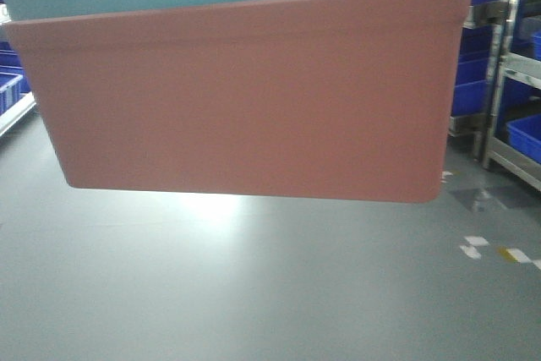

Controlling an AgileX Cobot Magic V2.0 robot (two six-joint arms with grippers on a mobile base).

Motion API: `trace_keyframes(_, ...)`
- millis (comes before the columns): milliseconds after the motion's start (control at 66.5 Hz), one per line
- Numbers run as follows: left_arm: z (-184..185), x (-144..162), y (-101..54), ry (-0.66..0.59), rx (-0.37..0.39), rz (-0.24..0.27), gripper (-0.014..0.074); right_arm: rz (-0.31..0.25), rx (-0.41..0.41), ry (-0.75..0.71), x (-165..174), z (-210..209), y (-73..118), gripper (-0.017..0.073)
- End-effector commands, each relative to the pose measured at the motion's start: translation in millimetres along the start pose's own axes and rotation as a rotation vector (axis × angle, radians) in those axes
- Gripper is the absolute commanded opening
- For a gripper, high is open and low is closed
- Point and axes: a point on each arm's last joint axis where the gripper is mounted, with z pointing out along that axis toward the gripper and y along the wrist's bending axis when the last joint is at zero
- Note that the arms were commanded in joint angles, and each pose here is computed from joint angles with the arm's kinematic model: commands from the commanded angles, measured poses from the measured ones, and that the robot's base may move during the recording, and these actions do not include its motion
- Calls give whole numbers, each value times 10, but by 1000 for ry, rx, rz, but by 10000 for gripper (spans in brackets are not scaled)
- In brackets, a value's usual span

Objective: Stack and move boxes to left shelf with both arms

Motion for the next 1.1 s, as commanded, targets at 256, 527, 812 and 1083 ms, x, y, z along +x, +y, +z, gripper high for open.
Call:
trace_keyframes(256,-389,-138,-212,-148,216,-55,-3,47,-174,-206,-185,-307,96,56)
trace_keyframes(527,-389,-138,-212,-148,216,-55,-3,47,-174,-206,-185,-307,96,56)
trace_keyframes(812,-389,-138,-212,-148,216,-55,-3,47,-174,-207,-186,-307,96,56)
trace_keyframes(1083,-389,-138,-212,-148,216,-55,-3,47,-174,-207,-186,-307,96,56)
